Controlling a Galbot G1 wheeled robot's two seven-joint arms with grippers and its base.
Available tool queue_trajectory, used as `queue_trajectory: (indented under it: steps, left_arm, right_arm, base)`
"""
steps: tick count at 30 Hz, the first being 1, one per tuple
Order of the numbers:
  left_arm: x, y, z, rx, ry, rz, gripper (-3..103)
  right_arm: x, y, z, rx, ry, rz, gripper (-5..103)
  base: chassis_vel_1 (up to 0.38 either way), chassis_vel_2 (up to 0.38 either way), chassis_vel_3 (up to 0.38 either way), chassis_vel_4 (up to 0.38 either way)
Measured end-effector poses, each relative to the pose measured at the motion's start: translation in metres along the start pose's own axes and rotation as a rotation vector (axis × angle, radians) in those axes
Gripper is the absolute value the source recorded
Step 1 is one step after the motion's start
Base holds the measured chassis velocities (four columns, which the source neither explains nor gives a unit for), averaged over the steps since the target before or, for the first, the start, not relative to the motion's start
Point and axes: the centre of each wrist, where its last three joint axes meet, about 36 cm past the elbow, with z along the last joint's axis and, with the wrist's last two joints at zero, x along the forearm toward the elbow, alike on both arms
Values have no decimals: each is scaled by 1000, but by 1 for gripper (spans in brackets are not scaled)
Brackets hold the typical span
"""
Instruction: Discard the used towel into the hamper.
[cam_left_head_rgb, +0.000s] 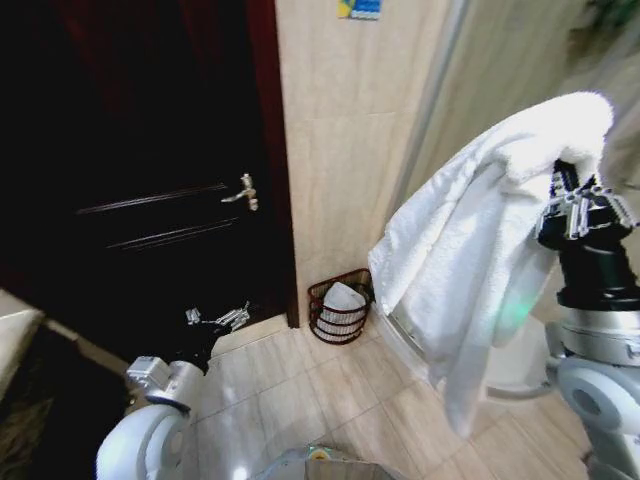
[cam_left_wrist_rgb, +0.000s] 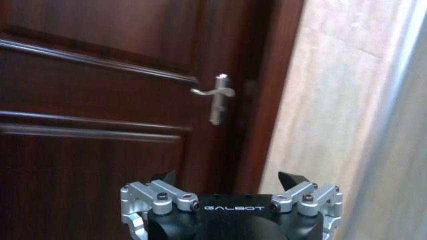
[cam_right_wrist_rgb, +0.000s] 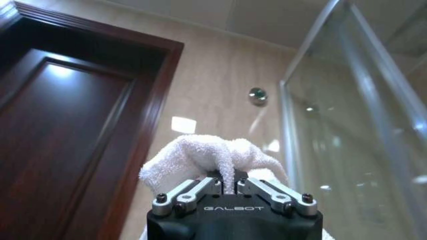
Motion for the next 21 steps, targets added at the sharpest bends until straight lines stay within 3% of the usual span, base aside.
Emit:
queue_trajectory:
  steps: [9, 21]
  left_arm:
    - [0, 0, 0, 0, 0, 0, 100]
    - [0, 0, 0, 0, 0, 0, 100]
  right_arm:
    - [-9, -17, 18, 9, -14, 3, 8]
    - [-35, -30, 67, -39, -38, -43, 8]
  base:
    - [101, 102, 112, 101]
    - [0, 0, 0, 0]
